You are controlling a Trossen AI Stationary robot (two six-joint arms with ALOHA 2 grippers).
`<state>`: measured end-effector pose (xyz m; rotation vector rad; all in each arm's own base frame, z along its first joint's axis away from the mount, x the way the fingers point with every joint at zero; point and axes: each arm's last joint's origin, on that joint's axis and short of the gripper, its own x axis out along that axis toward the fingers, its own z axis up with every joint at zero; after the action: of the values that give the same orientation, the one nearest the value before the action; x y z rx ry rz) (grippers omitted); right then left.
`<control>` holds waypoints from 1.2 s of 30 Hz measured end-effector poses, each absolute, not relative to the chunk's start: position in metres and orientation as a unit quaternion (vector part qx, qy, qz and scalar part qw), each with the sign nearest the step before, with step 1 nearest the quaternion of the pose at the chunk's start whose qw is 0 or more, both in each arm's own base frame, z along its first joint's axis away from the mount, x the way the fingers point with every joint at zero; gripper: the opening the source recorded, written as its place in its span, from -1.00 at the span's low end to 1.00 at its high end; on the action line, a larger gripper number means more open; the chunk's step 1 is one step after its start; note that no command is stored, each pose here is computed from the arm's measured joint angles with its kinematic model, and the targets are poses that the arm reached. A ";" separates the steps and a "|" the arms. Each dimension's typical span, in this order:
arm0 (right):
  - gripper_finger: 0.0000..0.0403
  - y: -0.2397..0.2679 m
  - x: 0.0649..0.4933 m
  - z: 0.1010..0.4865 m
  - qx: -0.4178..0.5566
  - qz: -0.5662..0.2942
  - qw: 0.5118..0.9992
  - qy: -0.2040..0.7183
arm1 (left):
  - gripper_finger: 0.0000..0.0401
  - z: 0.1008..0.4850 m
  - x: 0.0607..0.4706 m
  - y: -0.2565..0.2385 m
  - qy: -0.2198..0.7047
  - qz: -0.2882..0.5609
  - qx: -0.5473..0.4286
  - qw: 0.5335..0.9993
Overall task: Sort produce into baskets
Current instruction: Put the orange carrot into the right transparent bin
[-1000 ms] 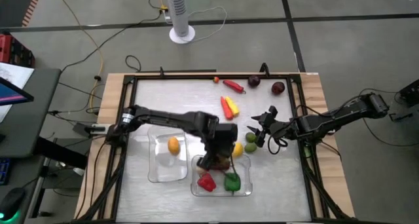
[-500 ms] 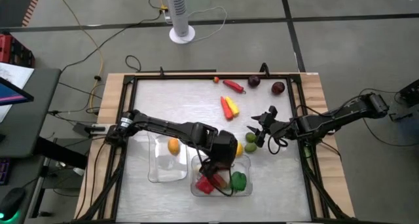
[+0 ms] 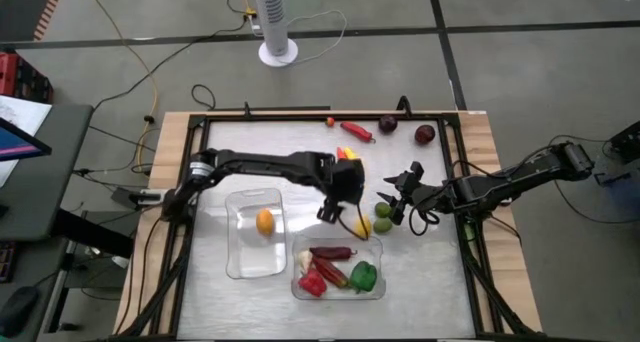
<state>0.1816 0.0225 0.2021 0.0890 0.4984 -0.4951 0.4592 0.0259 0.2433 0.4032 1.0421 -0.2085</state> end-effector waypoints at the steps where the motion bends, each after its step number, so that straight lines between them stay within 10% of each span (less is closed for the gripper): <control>1: 0.23 0.023 0.182 0.202 0.044 -0.242 0.938 0.244 | 0.24 0.239 0.461 0.033 0.486 -0.089 0.195 0.847; 36: 0.23 0.022 0.182 0.204 0.033 -0.252 0.938 0.235 | 0.05 0.196 0.481 0.102 0.505 -0.049 0.244 0.826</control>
<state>0.1821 0.0219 0.2038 0.0668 0.4792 -0.5142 0.4808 0.1017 0.1956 0.5184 1.0739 -0.1031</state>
